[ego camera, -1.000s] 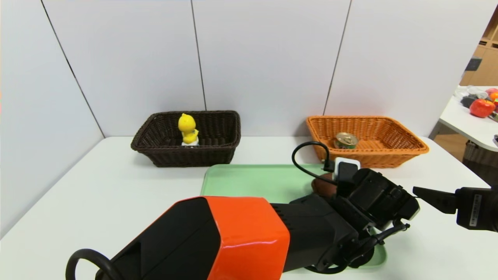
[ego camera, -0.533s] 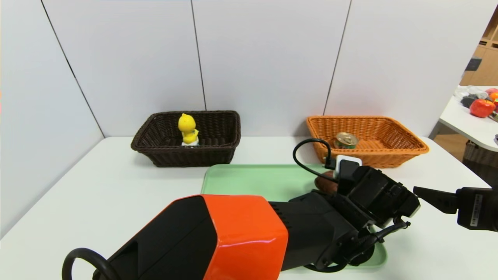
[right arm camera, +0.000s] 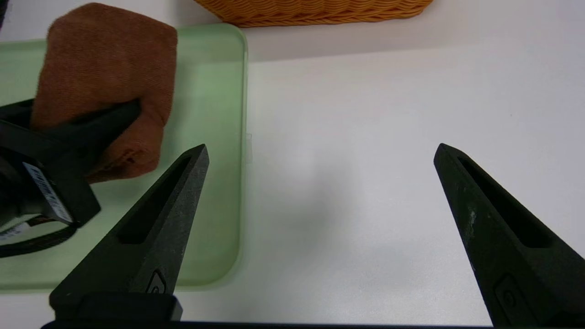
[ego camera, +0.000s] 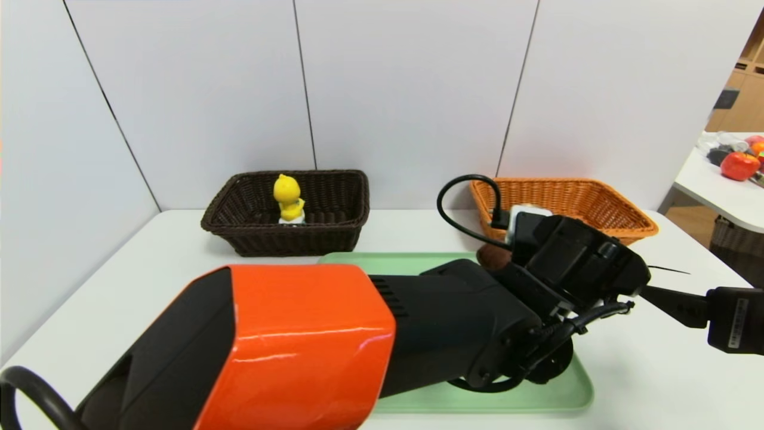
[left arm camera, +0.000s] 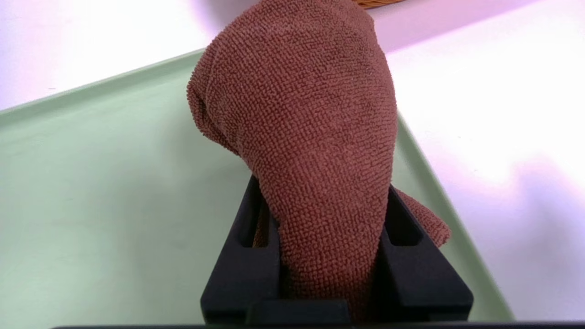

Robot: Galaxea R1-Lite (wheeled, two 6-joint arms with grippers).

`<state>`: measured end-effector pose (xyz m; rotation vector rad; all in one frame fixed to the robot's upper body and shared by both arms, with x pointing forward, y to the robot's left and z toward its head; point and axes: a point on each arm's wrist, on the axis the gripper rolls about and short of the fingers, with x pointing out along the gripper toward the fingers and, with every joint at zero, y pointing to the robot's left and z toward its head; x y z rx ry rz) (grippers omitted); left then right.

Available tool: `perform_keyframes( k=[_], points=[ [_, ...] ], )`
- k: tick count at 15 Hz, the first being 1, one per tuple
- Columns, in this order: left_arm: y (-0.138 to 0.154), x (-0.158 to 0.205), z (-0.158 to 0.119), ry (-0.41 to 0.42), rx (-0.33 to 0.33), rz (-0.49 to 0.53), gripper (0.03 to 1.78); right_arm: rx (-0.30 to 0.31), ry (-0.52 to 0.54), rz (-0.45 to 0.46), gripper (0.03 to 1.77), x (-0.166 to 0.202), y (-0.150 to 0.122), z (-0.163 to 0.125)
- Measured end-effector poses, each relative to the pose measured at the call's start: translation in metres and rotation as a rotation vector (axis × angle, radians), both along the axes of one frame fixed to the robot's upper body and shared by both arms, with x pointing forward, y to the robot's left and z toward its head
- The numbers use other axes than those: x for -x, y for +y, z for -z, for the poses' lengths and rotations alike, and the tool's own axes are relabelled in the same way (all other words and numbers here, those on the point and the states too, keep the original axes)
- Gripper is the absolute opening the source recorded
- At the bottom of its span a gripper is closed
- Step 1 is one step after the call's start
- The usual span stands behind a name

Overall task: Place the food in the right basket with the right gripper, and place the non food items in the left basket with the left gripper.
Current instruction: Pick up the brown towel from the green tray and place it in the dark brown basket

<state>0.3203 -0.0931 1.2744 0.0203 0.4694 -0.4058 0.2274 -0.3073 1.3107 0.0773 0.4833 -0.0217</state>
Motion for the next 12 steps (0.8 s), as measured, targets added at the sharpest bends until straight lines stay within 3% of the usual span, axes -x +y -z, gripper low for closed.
perform_keyframes(
  k=[5,12],
  points=[
    [0.049,-0.03,-0.043,-0.012,-0.003,-0.105,0.51,-0.003,-0.001,-0.013,1.7,0.001,0.002,0.0],
    [0.148,-0.083,-0.109,-0.108,0.003,-0.285,0.51,-0.004,-0.002,-0.015,1.7,0.002,0.002,0.0]
  ],
)
